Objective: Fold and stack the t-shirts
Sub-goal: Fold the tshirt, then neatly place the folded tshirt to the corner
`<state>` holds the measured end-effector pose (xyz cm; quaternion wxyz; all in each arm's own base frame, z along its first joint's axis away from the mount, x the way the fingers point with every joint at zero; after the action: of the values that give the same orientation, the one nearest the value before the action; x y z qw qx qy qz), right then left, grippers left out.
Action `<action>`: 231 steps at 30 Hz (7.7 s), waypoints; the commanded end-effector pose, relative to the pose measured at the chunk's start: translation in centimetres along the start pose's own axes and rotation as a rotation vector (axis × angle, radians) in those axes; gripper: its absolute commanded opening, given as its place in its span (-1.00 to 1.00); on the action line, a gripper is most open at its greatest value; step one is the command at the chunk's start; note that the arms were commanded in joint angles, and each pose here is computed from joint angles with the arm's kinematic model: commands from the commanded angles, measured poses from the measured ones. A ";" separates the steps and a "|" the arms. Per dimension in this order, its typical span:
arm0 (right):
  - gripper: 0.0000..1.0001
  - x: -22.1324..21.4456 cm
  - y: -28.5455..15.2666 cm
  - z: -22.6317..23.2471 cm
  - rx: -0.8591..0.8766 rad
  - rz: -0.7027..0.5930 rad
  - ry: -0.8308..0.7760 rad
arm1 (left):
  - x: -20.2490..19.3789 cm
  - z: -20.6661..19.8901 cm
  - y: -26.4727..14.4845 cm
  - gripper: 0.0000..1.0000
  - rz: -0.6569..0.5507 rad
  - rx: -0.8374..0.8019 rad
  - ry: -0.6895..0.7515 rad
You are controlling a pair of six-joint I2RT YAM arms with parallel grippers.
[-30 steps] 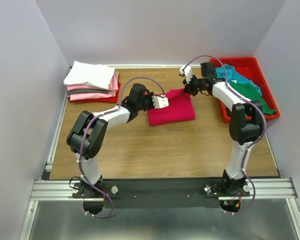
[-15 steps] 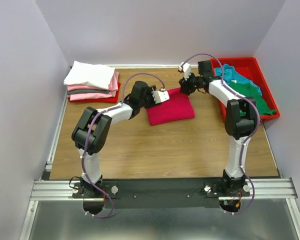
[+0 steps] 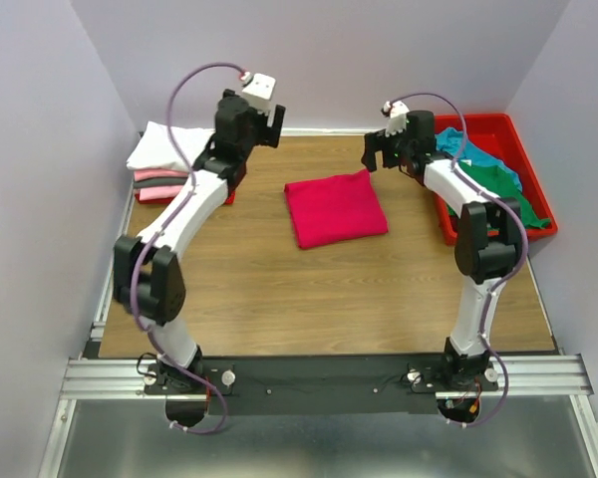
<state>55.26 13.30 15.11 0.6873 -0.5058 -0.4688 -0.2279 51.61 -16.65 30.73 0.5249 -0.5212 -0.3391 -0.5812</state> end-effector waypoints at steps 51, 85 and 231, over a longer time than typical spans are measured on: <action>0.61 -13.9 -2.4 3.6 0.307 0.381 0.448 | -28.8 -14.9 2.8 0.70 0.931 -0.372 -0.555; -0.09 -16.5 -1.5 3.7 0.328 0.490 0.497 | -21.1 -14.9 2.9 -1.00 0.726 -0.403 -0.385; 0.93 -8.1 -9.0 1.0 0.382 0.239 0.344 | 1.0 17.3 -1.8 -1.00 0.407 0.634 0.733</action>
<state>44.72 9.58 11.26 0.8592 -0.3829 -0.3116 -0.1345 53.24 -0.44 32.62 0.8563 -0.1802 -0.1370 -0.4643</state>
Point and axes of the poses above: each gripper's point midway between its finger pads, its own y axis out along the fingers, its own z axis along the line the jaws close on, x = y × z, the point moved 2 cm from there along -y, back along the fingers, and after that the axes turned 3 degrees about y, right-handed, at the moved point
